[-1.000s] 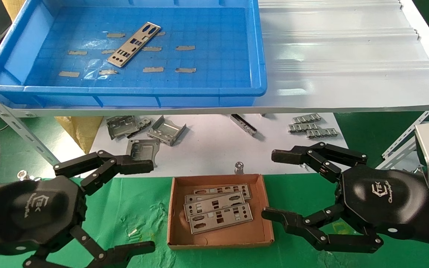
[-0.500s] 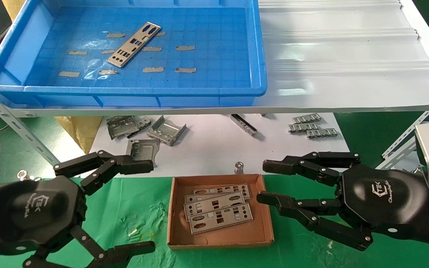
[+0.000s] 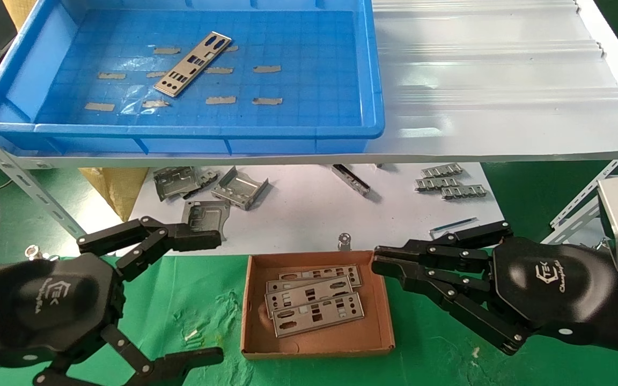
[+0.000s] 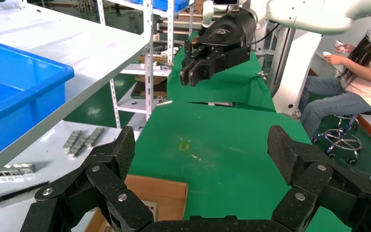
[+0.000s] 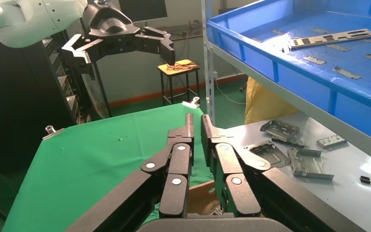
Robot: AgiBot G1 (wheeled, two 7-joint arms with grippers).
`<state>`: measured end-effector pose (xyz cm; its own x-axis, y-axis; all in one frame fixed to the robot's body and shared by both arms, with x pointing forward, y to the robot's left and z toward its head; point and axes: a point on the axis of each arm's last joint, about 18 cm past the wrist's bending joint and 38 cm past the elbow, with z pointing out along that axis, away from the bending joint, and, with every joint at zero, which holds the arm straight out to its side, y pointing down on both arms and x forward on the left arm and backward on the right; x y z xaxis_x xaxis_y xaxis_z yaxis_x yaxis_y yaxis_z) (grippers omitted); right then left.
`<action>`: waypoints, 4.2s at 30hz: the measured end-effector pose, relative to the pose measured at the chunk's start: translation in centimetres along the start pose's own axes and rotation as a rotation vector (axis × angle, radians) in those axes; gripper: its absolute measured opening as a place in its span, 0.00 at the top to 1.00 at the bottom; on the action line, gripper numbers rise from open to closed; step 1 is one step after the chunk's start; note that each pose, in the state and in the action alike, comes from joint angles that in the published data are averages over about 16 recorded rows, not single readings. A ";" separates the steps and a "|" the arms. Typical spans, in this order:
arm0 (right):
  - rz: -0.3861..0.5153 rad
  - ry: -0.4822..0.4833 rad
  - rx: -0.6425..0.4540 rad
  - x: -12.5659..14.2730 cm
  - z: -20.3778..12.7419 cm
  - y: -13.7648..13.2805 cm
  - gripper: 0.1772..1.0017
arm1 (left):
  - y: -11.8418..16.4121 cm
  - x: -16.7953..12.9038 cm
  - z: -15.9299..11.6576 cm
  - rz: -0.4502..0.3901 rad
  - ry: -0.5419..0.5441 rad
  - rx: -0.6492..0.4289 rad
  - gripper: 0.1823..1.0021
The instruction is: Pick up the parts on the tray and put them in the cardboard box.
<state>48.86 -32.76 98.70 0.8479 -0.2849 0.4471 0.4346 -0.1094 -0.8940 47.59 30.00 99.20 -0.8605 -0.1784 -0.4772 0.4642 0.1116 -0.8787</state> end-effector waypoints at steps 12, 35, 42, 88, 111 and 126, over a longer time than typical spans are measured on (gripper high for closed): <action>0.000 0.000 0.000 0.0 0.0 0.0 0.97 | 0.0 0.0 0.0 0.000 0.000 0.000 0.00; 0.000 0.000 0.000 0.0 0.0 0.0 0.98 | -4.4 -8.6 1.3 0.113 -0.154 -0.041 0.00; 0.000 0.000 0.000 0.0 0.0 0.0 0.98 | -7.3 -18.3 2.7 0.134 -0.399 -0.086 0.00; 0.000 0.000 0.000 0.0 0.0 0.0 0.23 | -4.7 -29.6 6.2 -0.078 -0.837 -0.243 0.17; 0.000 0.000 0.000 0.0 0.0 0.0 0.00 | -5.7 -30.0 6.2 -0.052 -0.859 -0.231 0.67; 0.000 0.000 0.000 0.0 0.0 0.0 0.00 | -9.6 -27.7 7.3 0.010 -0.676 -0.146 0.68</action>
<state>48.86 -32.75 98.70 0.8479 -0.2849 0.4471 0.4346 -0.1094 -0.8940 68.54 26.72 120.72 -0.5146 -0.7416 -0.4304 0.3977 0.2382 -0.8860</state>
